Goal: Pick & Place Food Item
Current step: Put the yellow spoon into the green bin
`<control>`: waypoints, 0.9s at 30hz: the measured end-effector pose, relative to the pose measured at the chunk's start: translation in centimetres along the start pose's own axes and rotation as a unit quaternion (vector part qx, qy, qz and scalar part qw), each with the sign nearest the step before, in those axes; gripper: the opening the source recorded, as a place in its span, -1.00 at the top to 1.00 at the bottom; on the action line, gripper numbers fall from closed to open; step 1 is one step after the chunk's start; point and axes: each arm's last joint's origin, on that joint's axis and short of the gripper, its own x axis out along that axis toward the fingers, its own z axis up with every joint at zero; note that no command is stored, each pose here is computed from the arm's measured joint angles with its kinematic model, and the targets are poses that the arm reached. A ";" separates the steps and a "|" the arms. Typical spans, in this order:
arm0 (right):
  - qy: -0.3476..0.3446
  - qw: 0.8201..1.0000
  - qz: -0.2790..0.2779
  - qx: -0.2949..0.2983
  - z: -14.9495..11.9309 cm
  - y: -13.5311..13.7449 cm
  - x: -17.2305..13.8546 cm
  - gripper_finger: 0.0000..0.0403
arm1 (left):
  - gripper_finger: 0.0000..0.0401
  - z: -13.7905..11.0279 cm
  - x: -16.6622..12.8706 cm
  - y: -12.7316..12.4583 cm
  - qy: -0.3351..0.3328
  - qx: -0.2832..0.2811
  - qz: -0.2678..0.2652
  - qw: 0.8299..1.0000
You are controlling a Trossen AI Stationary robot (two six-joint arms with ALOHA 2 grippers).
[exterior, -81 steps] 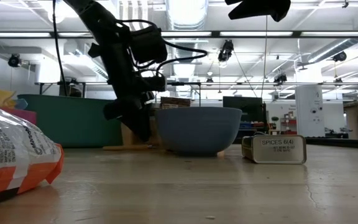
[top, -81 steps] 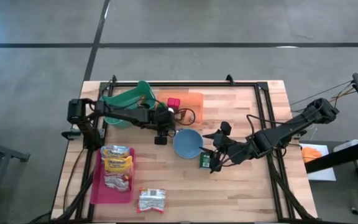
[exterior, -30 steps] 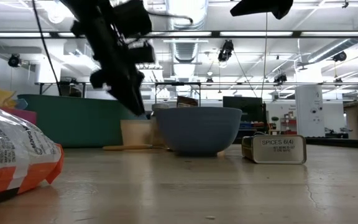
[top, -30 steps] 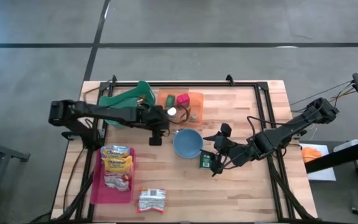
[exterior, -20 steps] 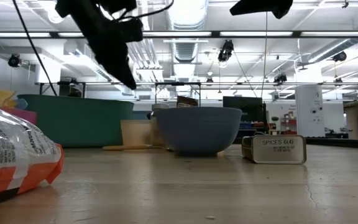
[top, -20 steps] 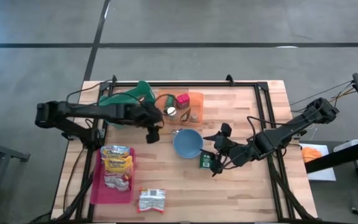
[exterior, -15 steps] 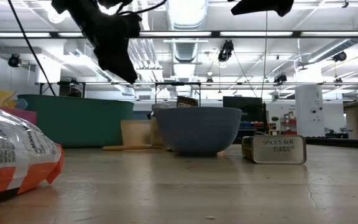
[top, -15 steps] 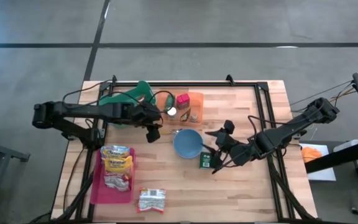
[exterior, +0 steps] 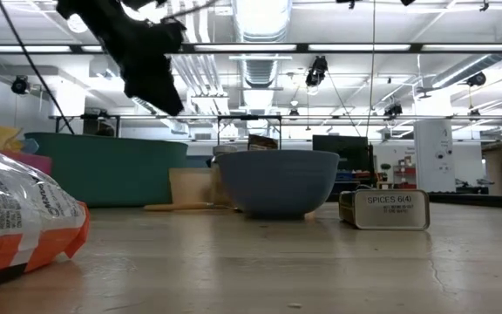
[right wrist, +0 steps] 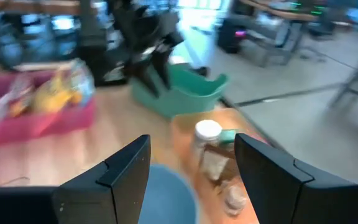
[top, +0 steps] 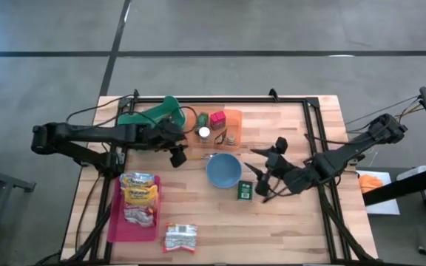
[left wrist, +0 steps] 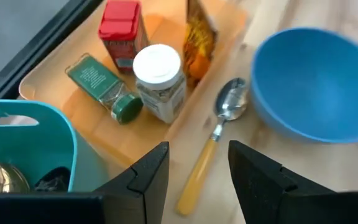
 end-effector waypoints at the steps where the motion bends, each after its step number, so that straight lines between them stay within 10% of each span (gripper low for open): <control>1: 0.003 1.000 0.011 -0.006 -0.2 -0.2 -0.3 -0.15 | 0.17 -0.3 -0.6 0.0 -0.009 0.001 -0.005 1.000; 15: -0.055 0.992 0.077 0.082 -3.7 -5.5 -3.4 -0.15 | 0.17 -5.2 -3.9 1.7 -0.239 0.039 -0.049 0.969; 27: -0.134 0.988 0.049 0.060 -4.0 -6.0 -2.1 -0.15 | 0.18 -5.4 -0.4 0.8 -0.206 0.048 -0.045 0.976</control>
